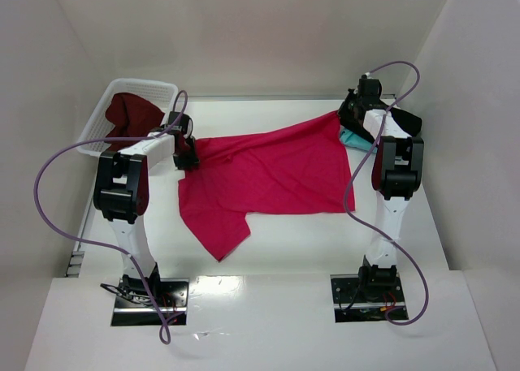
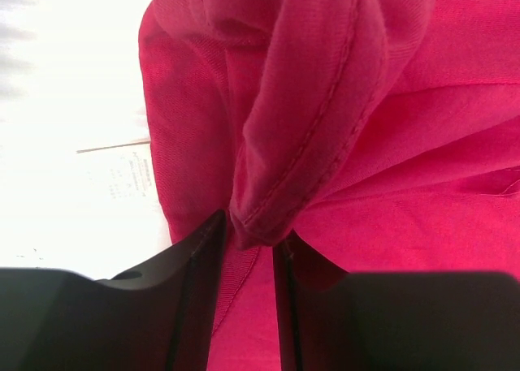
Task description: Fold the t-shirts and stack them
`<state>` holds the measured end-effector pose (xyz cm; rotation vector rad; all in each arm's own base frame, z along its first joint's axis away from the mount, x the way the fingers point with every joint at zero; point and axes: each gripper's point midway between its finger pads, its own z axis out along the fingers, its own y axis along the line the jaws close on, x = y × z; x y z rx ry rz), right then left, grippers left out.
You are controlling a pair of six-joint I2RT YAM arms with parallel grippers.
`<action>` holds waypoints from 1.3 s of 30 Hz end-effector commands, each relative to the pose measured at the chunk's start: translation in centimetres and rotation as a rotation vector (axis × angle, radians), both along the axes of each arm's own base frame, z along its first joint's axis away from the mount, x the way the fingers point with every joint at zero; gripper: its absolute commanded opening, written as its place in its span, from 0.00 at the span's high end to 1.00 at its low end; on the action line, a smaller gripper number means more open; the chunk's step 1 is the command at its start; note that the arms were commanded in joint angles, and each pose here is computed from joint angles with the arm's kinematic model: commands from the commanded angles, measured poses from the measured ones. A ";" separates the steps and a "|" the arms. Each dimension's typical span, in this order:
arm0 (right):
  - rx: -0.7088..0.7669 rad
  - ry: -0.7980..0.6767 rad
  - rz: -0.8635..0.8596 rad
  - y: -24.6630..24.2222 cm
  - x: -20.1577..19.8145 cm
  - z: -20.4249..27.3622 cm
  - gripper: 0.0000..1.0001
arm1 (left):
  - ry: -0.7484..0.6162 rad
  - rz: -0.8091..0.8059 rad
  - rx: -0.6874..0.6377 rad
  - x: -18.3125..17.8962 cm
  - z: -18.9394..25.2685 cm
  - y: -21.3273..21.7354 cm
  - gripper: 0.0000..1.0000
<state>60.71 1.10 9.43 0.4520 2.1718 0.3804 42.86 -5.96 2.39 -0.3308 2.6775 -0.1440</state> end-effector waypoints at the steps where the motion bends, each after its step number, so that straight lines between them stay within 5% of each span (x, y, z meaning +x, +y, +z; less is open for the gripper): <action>1: -0.024 -0.025 0.006 0.1 0.9 0.7 1.00 | -0.053 0.011 0.003 1.4 1.6 -0.1 0.63; 10: -0.024 -0.025 0.006 0.1 0.9 0.7 1.00 | -0.073 0.016 0.011 1.7 2.1 0.1 0.67; 16: -0.024 -0.025 0.006 0.1 0.9 0.7 1.00 | -0.092 0.021 0.017 2.0 2.6 0.2 0.57; 23: -0.024 -0.025 0.006 0.1 0.9 0.7 1.00 | -0.121 0.021 0.013 2.7 2.9 0.1 0.57; 34: -0.024 -0.026 0.015 0.6 0.9 0.7 1.00 | -0.121 0.012 0.013 2.9 2.0 -0.3 0.69; 39: -0.031 -0.017 0.020 0.6 0.7 0.3 1.00 | -0.130 0.003 0.011 3.0 2.1 -0.8 0.85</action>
